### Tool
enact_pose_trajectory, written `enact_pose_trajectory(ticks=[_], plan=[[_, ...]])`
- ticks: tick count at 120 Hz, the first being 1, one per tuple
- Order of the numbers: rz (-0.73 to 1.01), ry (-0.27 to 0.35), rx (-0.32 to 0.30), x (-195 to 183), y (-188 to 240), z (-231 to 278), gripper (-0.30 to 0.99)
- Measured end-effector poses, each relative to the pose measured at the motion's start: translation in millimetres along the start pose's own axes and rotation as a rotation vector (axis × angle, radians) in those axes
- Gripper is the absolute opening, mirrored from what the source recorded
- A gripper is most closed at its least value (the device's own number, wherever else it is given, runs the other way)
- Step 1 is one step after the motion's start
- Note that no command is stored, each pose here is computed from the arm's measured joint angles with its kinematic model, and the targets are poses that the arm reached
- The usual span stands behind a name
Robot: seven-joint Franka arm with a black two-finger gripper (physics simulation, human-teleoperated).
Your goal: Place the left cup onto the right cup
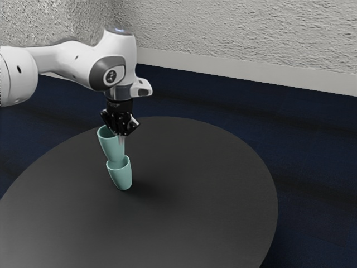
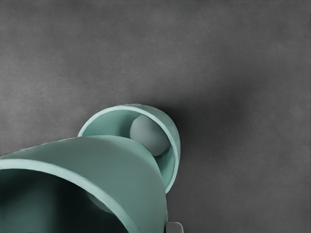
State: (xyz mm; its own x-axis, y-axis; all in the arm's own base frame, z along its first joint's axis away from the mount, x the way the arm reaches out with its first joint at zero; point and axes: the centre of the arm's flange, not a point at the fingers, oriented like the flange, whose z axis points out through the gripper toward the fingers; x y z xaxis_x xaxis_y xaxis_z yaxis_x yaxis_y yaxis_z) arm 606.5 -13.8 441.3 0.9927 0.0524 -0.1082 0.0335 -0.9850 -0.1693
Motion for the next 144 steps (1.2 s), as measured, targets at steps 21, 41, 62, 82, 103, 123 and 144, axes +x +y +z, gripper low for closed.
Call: enact_pose_trajectory(ticks=[21,41,62,82,103,123,144], plan=[[-0.001,-0.003,0.003,6.5,0.5,5.7,-0.07],[-0.002,-0.006,0.005,10.4,0.1,9.4,-0.07],[-0.004,-0.011,0.006,12.8,-0.8,13.0,-0.07],[-0.006,-0.013,0.007,14.5,-1.9,14.8,-0.07],[-0.005,-0.014,0.007,14.8,-1.7,15.9,-0.03],[-0.005,-0.016,0.004,14.7,-1.5,16.1,0.07],[-0.005,-0.017,-0.001,14.3,-1.4,15.6,0.19]])
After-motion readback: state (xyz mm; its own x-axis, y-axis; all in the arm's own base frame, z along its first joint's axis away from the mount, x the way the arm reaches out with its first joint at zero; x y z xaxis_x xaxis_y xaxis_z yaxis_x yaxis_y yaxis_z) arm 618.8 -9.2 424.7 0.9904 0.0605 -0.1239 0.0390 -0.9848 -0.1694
